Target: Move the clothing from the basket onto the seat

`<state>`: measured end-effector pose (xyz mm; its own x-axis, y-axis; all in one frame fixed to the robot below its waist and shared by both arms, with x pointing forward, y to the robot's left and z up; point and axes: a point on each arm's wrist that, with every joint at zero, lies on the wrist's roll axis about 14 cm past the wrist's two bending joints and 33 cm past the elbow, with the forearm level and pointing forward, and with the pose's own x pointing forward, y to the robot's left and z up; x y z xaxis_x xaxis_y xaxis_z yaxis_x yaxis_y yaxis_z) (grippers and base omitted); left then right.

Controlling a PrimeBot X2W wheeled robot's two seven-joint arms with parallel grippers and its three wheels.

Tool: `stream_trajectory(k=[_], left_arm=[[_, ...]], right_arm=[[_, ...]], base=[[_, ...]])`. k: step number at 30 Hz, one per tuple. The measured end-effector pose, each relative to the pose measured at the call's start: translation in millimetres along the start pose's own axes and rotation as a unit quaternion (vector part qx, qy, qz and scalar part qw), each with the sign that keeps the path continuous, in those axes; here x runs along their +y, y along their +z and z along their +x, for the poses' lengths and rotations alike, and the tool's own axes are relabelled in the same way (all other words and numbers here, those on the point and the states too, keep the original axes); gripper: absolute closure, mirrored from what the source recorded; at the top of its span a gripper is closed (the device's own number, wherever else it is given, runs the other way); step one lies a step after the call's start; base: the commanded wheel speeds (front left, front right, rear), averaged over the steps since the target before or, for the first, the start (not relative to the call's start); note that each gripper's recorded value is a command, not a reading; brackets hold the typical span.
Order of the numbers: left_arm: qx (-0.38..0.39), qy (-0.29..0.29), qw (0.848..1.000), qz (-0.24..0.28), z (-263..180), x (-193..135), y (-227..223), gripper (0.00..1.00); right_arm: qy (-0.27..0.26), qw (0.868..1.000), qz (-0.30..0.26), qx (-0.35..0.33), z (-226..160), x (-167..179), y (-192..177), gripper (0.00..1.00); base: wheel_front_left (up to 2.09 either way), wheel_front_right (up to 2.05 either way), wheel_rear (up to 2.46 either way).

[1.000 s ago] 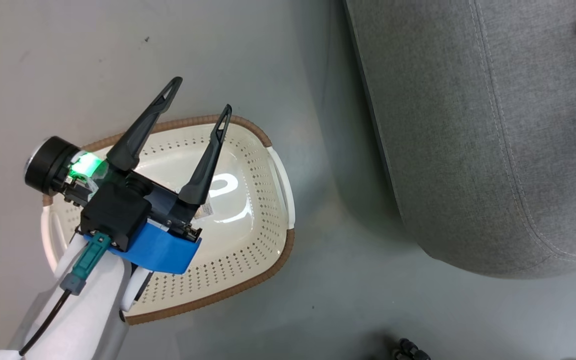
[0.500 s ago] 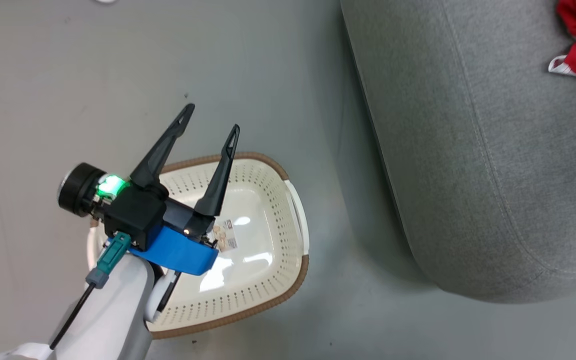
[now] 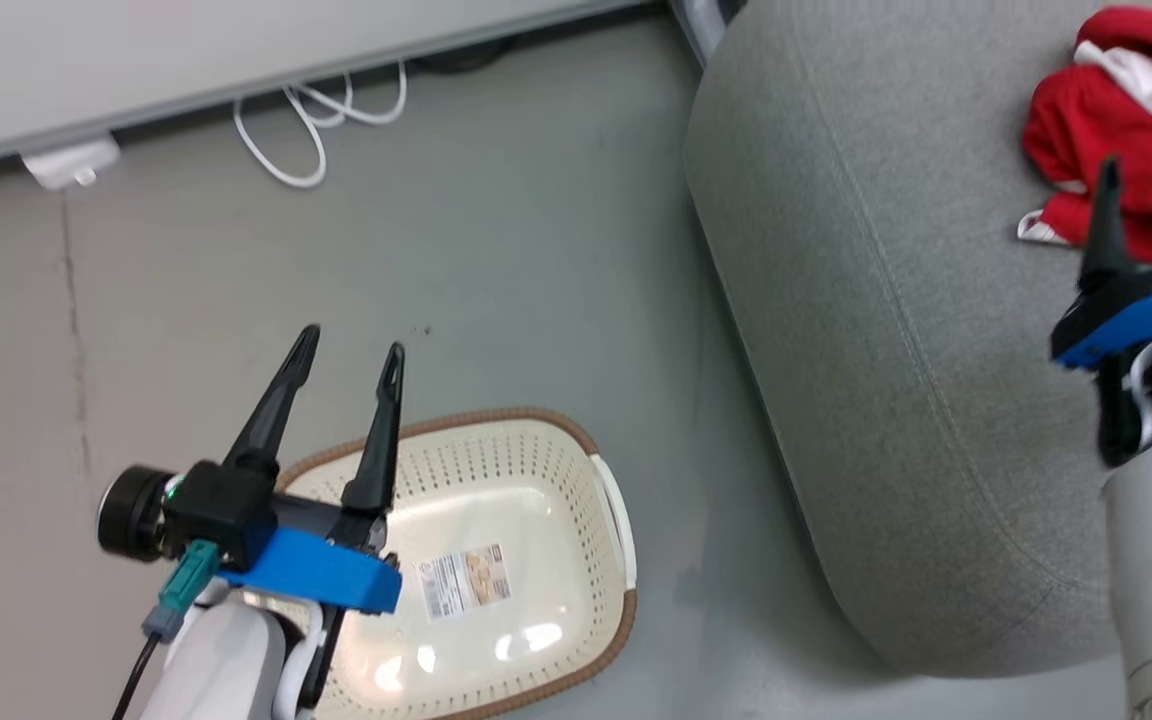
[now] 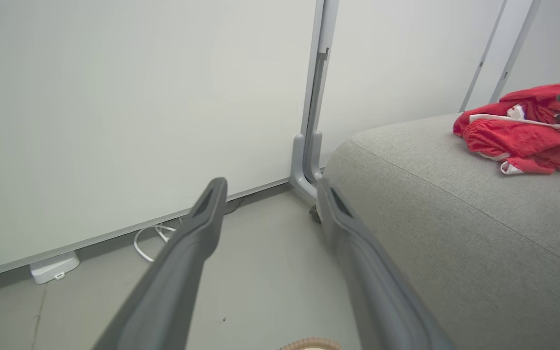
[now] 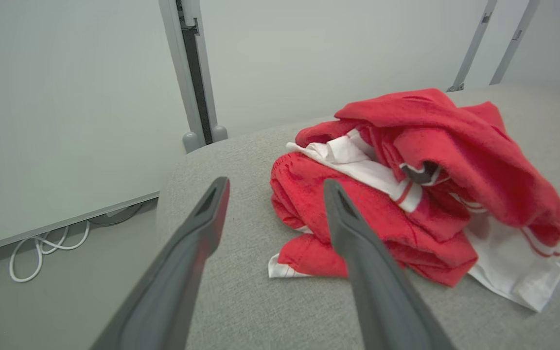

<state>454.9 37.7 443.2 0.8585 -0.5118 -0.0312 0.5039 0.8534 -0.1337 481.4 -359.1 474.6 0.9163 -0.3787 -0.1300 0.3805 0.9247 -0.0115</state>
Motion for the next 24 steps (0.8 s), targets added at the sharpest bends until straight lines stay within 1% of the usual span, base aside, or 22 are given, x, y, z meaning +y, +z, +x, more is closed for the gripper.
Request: stream_trajectory(k=[5,8,16,24], left_arm=[[-0.006,0.029,1.000,-0.007,-20.9,3.6,10.3,0.00],[-0.008,0.042,0.999,-0.005,-33.9,6.8,15.4,0.00],[-0.024,0.086,0.996,-0.002,-58.8,20.8,29.5,0.00],[-0.030,0.141,0.990,0.005,-88.8,45.3,35.5,0.00]], right_arm=[[0.036,0.999,0.023,-0.022,-27.3,25.9,5.3,0.00],[0.055,0.997,0.032,-0.044,-42.4,37.0,15.4,0.00],[0.093,0.992,0.023,-0.085,-76.4,55.6,29.0,0.00],[0.134,0.988,0.006,-0.077,-105.8,78.3,22.4,0.00]], base=[[0.00,0.00,0.00],[0.00,0.00,0.00],[0.00,0.00,0.00],[0.00,0.00,0.00]])
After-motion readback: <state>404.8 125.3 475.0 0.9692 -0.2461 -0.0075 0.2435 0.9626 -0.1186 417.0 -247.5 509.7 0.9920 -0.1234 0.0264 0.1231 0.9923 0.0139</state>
